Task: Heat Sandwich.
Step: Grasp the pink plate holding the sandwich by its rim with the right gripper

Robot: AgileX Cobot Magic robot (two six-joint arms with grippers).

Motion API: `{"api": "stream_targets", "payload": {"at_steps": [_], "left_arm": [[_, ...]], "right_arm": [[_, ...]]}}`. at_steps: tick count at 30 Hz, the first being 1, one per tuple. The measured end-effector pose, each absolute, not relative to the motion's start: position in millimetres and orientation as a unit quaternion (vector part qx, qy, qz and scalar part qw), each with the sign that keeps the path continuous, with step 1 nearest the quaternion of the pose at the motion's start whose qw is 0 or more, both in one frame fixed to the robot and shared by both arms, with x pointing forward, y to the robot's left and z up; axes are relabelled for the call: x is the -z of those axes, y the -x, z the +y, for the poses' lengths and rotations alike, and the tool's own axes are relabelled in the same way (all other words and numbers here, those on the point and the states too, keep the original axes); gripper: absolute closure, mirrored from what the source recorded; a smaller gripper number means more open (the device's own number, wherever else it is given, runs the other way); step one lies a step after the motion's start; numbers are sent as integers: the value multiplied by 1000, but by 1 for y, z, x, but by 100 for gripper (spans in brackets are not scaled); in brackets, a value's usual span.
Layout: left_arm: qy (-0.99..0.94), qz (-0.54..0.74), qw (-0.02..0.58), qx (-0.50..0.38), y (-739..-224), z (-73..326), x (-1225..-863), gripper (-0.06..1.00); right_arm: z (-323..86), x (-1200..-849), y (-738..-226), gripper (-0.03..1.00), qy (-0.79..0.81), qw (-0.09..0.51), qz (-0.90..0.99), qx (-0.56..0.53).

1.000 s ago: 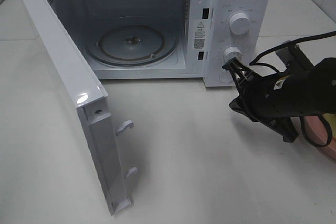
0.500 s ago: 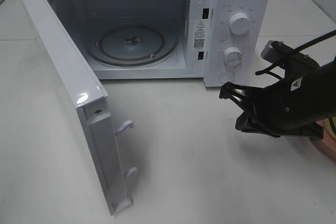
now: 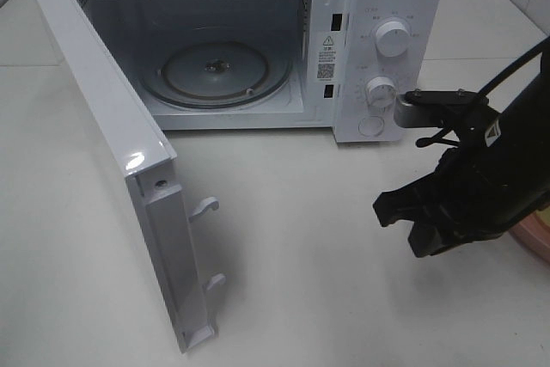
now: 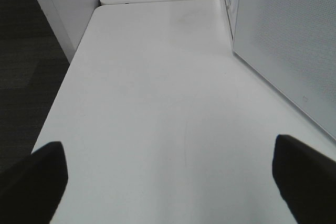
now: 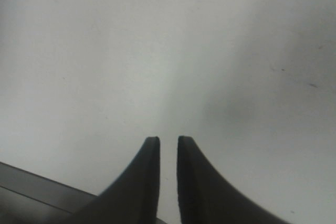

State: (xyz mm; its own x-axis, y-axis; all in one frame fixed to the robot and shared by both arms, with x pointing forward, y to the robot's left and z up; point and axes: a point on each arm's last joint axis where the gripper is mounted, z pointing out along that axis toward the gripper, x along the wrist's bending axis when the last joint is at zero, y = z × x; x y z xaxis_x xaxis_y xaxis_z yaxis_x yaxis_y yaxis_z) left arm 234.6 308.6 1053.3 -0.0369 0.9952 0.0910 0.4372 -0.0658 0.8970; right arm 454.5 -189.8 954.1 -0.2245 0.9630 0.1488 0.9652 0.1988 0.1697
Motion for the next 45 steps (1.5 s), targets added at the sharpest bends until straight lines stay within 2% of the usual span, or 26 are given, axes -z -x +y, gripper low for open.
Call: {"api": "stream_targets", "payload": {"at_steps": [7,13,18,21,22,23,25,26,27,28,29,33,40,45], "left_arm": [[-604,592,341,-409,-235,309,-1053,-5],[-604,592,341,-409,-235,309,-1053,-5],[-604,592,341,-409,-235,309,-1053,-5],[-604,592,341,-410,-235,309,-1053,-5],[-604,592,341,-410,-235,309,-1053,-5],[-604,592,341,-410,-235,309,-1053,-5],[-604,592,341,-410,-235,309,-1053,-5],[-604,592,341,-410,-235,309,-1053,-5],[-604,592,341,-410,-235,309,-1053,-5],[-604,592,341,-410,-235,309,-1053,-5],[-604,592,341,-410,-235,309,-1053,-5],[-604,592,341,-410,-235,309,-1053,-5],[-604,592,341,-410,-235,309,-1053,-5],[-604,592,341,-410,-235,309,-1053,-5]], "right_arm": [[-205,-975,-467,78,580,-28,-813,44],[-224,-983,-478,76,584,-34,-810,35],[-245,-987,-486,70,612,-41,-789,38],[-263,-987,-489,58,628,-49,-776,30],[-263,-987,-489,58,628,-49,-776,30],[-269,-987,-490,53,633,-53,-772,26],[-273,-987,-491,36,636,-56,-770,23],[-273,-987,-491,36,636,-56,-770,23],[-274,-987,-491,30,637,-57,-768,23],[-275,-987,-492,18,637,-61,-768,23],[-276,-987,-492,13,636,-64,-769,24],[-275,-987,-495,2,634,-76,-769,36],[-276,-984,-498,1,634,-81,-768,33],[-277,-964,-506,2,639,-68,-766,9]]}}
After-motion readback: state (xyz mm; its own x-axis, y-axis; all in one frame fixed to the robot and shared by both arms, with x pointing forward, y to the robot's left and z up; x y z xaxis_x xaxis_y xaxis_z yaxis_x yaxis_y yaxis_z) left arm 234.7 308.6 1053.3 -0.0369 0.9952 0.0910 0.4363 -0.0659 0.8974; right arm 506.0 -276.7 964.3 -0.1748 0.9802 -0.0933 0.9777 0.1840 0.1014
